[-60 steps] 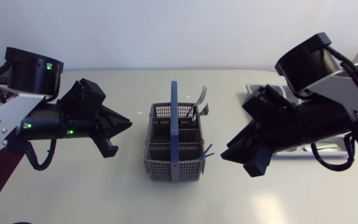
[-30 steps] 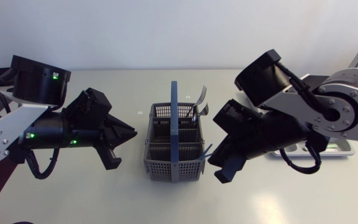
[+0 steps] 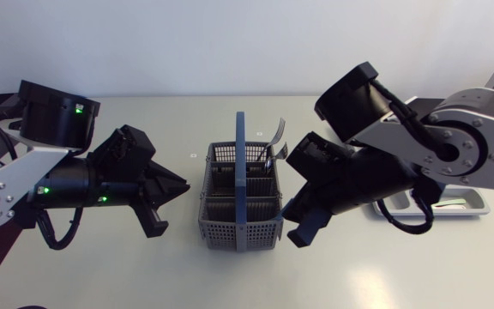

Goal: Sort the cutlery from the basket into the organizer compartments.

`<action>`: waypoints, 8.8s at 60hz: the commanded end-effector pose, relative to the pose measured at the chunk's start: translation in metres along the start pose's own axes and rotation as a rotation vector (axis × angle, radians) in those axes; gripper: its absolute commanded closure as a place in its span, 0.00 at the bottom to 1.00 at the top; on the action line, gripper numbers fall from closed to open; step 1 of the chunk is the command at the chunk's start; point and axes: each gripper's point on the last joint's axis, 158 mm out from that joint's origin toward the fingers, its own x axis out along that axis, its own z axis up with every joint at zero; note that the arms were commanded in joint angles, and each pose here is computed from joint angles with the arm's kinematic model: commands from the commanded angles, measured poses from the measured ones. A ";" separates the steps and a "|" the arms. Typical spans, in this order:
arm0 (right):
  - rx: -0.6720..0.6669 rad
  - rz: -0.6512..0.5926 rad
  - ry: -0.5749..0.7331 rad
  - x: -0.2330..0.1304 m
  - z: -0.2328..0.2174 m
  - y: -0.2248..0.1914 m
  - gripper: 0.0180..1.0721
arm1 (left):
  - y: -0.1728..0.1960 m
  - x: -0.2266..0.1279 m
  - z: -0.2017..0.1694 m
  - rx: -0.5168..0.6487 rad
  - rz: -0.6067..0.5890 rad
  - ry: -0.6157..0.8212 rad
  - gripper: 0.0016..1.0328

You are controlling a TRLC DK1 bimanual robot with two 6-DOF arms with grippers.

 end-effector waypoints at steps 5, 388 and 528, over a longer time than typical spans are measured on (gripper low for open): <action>0.006 -0.006 -0.002 0.002 0.007 0.002 0.88 | -0.005 0.000 -0.006 0.023 -0.004 0.004 0.83; 0.471 -0.358 0.330 0.011 -0.206 -0.259 0.91 | -0.027 -0.030 0.008 0.091 0.008 -0.054 0.81; -0.247 0.047 -0.283 0.024 0.001 0.003 0.87 | -0.047 -0.019 -0.001 0.098 -0.031 -0.051 0.81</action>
